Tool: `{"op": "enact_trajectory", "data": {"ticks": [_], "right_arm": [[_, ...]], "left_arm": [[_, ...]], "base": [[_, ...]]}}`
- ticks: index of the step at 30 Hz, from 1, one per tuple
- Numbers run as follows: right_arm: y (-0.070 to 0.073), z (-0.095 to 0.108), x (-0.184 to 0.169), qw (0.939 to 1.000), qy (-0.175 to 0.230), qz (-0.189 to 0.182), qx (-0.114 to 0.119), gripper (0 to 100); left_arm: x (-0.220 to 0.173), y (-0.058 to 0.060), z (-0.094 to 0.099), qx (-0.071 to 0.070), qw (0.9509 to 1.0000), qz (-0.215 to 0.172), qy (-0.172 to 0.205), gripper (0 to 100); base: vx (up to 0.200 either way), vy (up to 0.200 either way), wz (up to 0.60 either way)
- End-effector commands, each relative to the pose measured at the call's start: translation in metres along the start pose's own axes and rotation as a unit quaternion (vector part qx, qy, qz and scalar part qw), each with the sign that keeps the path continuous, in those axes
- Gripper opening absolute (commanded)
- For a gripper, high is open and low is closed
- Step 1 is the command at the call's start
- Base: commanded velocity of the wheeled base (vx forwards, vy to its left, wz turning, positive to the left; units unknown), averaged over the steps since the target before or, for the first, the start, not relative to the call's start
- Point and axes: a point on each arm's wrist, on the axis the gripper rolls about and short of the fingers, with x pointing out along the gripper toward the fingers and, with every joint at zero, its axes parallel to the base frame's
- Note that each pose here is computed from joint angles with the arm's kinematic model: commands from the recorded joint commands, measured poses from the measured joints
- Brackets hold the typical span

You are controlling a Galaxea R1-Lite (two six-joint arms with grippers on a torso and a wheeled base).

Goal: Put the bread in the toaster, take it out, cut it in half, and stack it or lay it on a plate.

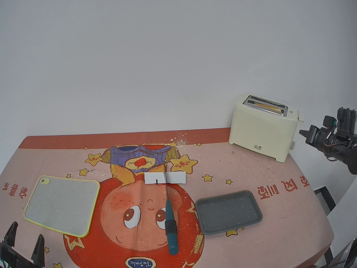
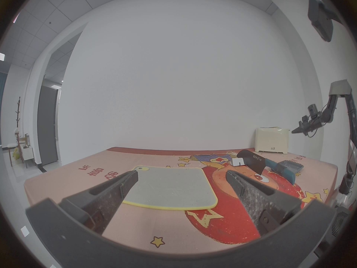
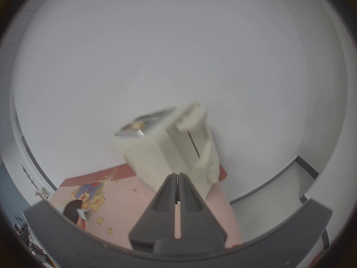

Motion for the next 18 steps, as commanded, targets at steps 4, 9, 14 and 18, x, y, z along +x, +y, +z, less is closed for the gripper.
{"op": "enact_trajectory", "data": {"ticks": [4,9,14,18], "right_arm": [[0.032,0.064,-0.033,0.9948,-0.044,0.048,-0.078,0],[0.041,0.079,-0.019,0.9913,-0.024,0.087,-0.096,100],[0.032,0.069,0.018,0.9840,0.012,0.114,-0.137,100],[0.025,0.060,0.047,0.9814,0.039,0.128,-0.138,100]], "left_arm": [[0.001,0.000,-0.005,0.000,1.0000,0.000,0.005,100],[0.001,0.000,-0.005,0.000,1.0000,0.000,0.005,100],[0.001,0.000,-0.005,0.000,1.0000,0.000,0.005,100],[0.001,0.000,-0.005,0.000,1.0000,0.000,0.005,100]], "base": [[0.000,0.000,0.00],[0.000,0.000,0.00],[0.000,0.000,0.00],[0.000,0.000,0.00]]}}
